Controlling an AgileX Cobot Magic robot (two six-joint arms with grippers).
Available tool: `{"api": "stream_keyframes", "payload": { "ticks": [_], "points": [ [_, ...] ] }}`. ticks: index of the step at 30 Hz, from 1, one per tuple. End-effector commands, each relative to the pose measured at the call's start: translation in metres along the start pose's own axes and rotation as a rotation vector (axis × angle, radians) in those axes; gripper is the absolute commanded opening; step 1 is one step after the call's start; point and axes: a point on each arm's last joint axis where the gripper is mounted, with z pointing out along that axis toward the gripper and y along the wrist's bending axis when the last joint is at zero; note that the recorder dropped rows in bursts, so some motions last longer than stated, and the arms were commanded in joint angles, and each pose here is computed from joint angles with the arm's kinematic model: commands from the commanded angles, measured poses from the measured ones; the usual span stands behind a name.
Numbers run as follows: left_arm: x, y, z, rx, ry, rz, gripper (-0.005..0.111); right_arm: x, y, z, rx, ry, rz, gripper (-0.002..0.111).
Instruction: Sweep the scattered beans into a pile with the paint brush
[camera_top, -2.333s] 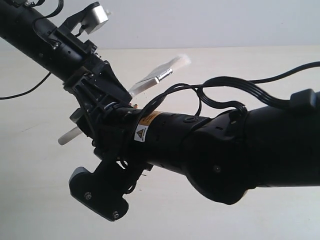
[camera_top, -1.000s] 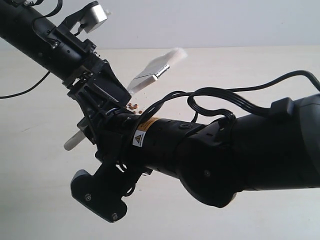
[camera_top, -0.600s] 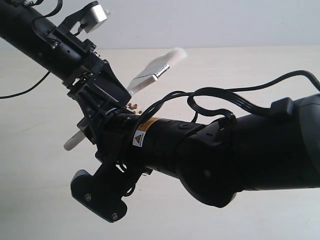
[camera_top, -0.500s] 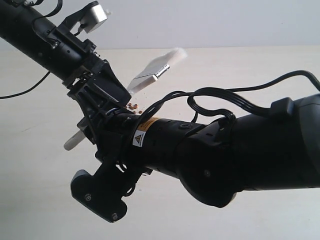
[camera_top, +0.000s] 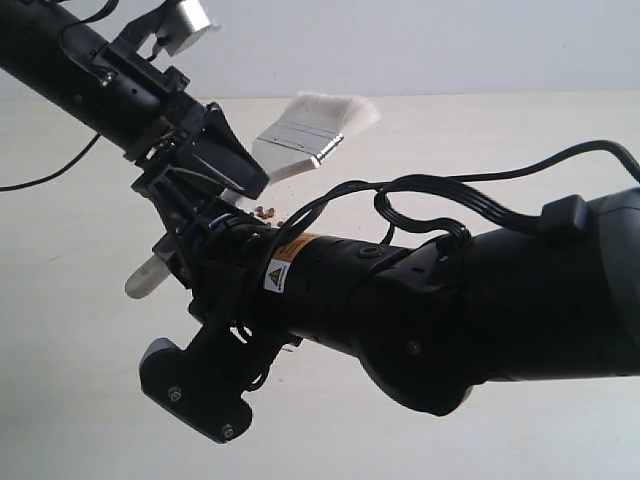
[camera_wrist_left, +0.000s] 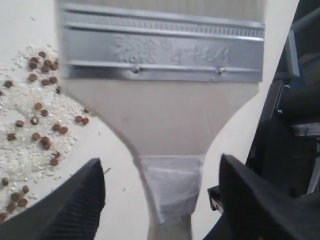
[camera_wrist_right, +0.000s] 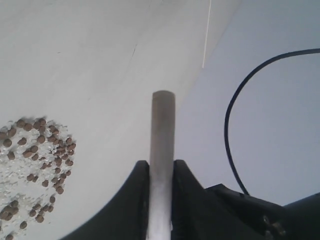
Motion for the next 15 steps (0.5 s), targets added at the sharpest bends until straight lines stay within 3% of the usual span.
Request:
{"api": "stream_keyframes", "payload": {
  "ticks": [1, 5, 8, 10, 15],
  "points": [
    [-0.004, 0.014, -0.032, -0.055, -0.080, -0.023, 0.062, 0.003, -0.003, 0.000, 0.014, 0.036, 0.060, 0.000],
    [0.003, 0.028, -0.074, -0.114, -0.195, -0.076, 0.062, 0.021, -0.014, -0.006, 0.128, 0.211, 0.263, 0.000],
    [0.010, 0.029, -0.098, -0.134, -0.275, -0.110, 0.062, 0.042, -0.026, -0.027, 0.306, 0.348, 0.722, 0.000],
    [0.018, 0.027, -0.102, -0.133, -0.291, -0.122, 0.062, 0.053, -0.039, -0.054, 0.494, 0.363, 0.903, 0.000],
    [0.028, 0.021, -0.098, -0.103, -0.308, -0.114, 0.062, 0.069, -0.040, -0.105, 0.769, 0.325, 1.246, 0.000]
  ]
}}
